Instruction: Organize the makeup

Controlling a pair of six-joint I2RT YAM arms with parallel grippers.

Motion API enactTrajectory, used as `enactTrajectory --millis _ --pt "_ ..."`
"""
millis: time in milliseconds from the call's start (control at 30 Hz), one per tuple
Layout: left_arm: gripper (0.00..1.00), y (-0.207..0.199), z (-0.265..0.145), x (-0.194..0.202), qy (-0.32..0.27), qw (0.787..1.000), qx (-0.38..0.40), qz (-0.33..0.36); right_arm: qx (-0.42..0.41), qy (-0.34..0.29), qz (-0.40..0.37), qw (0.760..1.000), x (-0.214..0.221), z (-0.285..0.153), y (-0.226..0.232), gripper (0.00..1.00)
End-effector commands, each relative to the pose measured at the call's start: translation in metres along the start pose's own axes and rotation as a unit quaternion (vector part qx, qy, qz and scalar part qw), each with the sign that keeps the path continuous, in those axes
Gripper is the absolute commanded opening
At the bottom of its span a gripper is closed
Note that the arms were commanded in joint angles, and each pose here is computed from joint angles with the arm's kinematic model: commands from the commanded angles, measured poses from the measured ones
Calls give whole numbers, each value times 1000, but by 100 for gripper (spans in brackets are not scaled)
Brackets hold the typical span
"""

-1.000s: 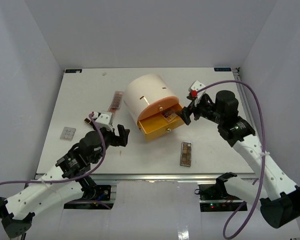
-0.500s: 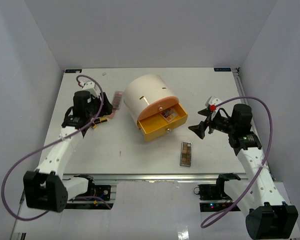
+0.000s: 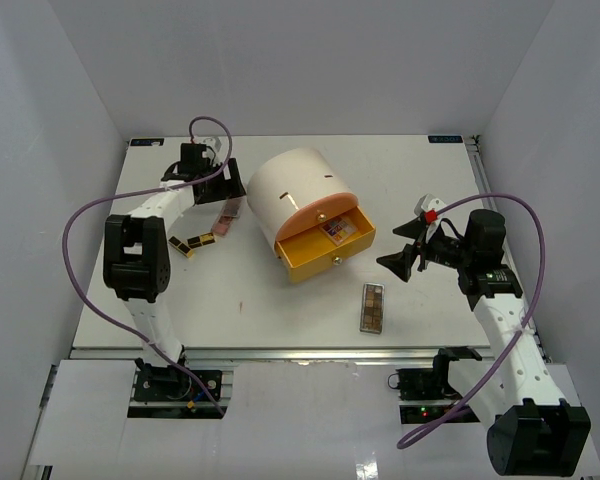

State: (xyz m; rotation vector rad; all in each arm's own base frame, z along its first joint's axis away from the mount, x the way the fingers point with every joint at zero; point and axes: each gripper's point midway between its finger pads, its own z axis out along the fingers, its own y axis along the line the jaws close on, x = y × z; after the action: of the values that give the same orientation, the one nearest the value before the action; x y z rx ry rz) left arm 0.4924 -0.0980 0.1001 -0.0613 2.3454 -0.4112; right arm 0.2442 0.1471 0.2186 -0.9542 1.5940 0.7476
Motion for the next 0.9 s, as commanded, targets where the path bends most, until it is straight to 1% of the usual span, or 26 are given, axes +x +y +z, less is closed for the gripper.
enactTrajectory --millis 0,100,267,500,633,767,867 --pt "98 1 12 -20 -12 999 -28 41 -4 -13 -6 1000 -7 0 -1 93" --pt "98 6 26 -15 -3 998 -40 53 -4 -12 -3 1000 -6 1 -2 93" --pt "98 3 46 -4 15 996 -50 74 -3 -9 3 1000 -4 2 -4 92" --pt "92 7 59 8 22 988 -110 110 3 -7 4 1000 -3 2 -6 92" --pt "83 13 61 7 23 985 -130 113 4 -8 3 1000 -4 1 -6 92" --pt "69 13 61 5 20 984 -134 113 4 -9 3 1000 -4 1 -6 92" --pt "57 12 58 -1 14 984 -135 111 5 -10 3 1000 -4 0 -6 92"
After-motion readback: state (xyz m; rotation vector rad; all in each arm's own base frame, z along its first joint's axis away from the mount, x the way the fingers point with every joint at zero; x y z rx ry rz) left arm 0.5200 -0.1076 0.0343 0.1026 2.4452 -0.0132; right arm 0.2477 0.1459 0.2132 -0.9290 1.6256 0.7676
